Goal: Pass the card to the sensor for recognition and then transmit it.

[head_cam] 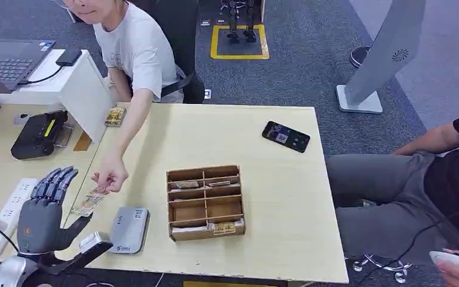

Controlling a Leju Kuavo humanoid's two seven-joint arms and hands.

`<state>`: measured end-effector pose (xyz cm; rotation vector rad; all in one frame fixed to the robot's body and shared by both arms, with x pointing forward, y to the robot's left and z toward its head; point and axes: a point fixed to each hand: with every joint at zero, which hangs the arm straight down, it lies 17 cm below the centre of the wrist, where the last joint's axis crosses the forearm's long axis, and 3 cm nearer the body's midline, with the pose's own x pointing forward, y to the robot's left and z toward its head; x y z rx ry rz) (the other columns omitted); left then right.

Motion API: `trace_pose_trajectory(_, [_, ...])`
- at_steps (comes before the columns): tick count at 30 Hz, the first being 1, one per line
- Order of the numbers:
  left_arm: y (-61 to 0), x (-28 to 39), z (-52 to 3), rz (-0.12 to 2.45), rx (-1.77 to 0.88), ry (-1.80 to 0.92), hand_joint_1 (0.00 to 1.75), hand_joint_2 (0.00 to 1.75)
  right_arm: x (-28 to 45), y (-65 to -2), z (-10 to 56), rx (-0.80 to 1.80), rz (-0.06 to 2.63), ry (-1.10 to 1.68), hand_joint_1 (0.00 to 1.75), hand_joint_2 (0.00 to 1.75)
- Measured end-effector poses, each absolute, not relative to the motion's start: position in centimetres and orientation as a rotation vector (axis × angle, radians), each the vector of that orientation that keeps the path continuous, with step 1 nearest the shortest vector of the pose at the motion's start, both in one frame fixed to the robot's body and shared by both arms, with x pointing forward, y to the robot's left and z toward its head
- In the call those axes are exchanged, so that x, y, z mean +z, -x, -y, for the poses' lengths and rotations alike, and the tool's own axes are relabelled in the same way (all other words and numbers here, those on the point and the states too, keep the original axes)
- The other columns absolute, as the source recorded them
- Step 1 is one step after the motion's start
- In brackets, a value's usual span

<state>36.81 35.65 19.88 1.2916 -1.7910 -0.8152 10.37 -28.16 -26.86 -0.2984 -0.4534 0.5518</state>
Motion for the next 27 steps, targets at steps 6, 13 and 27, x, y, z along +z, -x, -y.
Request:
trace_pose_trajectory(6, [-36.8, 19.9, -35.5, 1.809, -0.805, -1.263, 1.75, 1.75, -26.9, -10.3, 28.3, 0.549, 0.454, 0.304, 0.00, 1.75])
trace_pose_trajectory(13, [-36.7, 19.9, -35.4, 1.819, -0.797, -1.250, 1.75, 1.75, -26.8, -10.3, 28.2, 0.551, 0.455, 0.303, 0.00, 1.75])
trace_pose_trajectory(27, [-36.5, 18.4, -33.4, 1.929, -0.621, -0.772, 1.75, 1.75, -26.8, -10.4, 28.1, 0.548, 0.458, 0.302, 0.00, 1.75])
